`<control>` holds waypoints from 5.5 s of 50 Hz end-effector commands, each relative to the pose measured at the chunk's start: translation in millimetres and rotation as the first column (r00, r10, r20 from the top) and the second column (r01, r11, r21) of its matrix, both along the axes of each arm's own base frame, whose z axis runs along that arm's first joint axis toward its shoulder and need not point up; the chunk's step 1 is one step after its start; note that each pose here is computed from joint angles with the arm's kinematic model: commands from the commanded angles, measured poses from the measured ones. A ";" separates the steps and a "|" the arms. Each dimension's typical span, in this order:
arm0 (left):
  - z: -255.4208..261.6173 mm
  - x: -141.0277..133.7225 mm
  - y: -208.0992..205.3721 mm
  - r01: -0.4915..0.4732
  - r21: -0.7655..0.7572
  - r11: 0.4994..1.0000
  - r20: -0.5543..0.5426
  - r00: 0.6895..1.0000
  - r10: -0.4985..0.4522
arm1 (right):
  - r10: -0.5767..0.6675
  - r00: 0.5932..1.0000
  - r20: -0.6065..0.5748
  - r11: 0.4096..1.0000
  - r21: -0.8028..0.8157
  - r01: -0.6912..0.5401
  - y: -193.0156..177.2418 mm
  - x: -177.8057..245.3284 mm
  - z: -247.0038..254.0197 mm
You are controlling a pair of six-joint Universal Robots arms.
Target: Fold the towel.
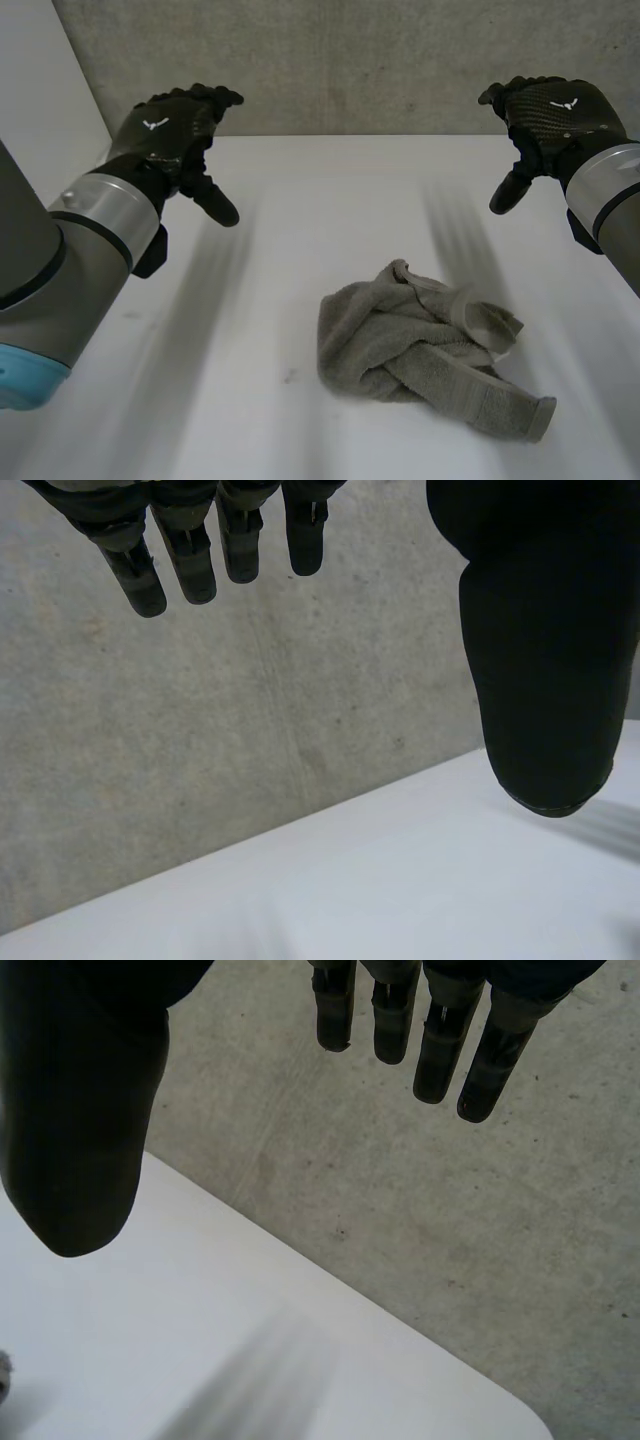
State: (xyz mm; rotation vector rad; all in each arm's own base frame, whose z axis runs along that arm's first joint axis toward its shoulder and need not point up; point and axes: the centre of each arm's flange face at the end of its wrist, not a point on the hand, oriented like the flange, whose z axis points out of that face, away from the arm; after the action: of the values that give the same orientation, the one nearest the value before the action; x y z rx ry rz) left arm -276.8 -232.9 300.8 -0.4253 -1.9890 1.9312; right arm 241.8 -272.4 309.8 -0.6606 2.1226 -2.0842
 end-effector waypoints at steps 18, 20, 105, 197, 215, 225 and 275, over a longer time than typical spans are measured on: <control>-106.1 -51.8 16.4 0.227 0.234 0.946 0.099 0.962 -0.255 | 0.244 0.925 -0.290 0.936 0.322 -0.146 25.9 3.9 -54.5; -114.0 -54.7 17.9 0.236 0.245 0.940 0.102 0.958 -0.268 | 0.266 0.914 -0.305 0.924 0.351 -0.152 24.5 5.1 -66.0; -117.4 -88.1 -16.8 0.250 0.020 0.968 -0.108 0.963 -0.247 | 0.314 0.949 -0.038 0.866 -0.398 -0.302 83.5 9.2 80.0; 9.6 -56.7 -116.1 -0.078 -0.387 0.919 -0.031 0.997 0.071 | 0.221 0.975 -0.024 0.881 -0.423 -0.210 -107.5 50.5 -12.2; -17.0 -28.2 -44.0 -0.143 -0.288 0.947 0.006 0.988 0.151 | 0.381 0.915 0.131 0.897 -0.294 -0.331 -87.4 47.4 -26.8; -144.7 -37.2 2.1 -0.026 -0.044 0.999 0.214 0.976 0.035 | 0.403 0.913 -0.061 0.914 0.073 -0.399 -68.4 44.5 -149.5; -154.0 -30.6 73.3 0.092 0.054 0.994 0.291 0.951 -0.104 | 0.051 0.992 0.112 0.902 0.421 -0.094 -16.3 17.3 -146.8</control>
State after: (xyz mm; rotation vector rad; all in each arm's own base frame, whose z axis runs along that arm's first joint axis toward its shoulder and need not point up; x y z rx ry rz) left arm -309.5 -160.6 149.0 -0.8228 -2.1250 1.8576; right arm 243.2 -289.2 185.9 -0.5396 2.2781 -1.5438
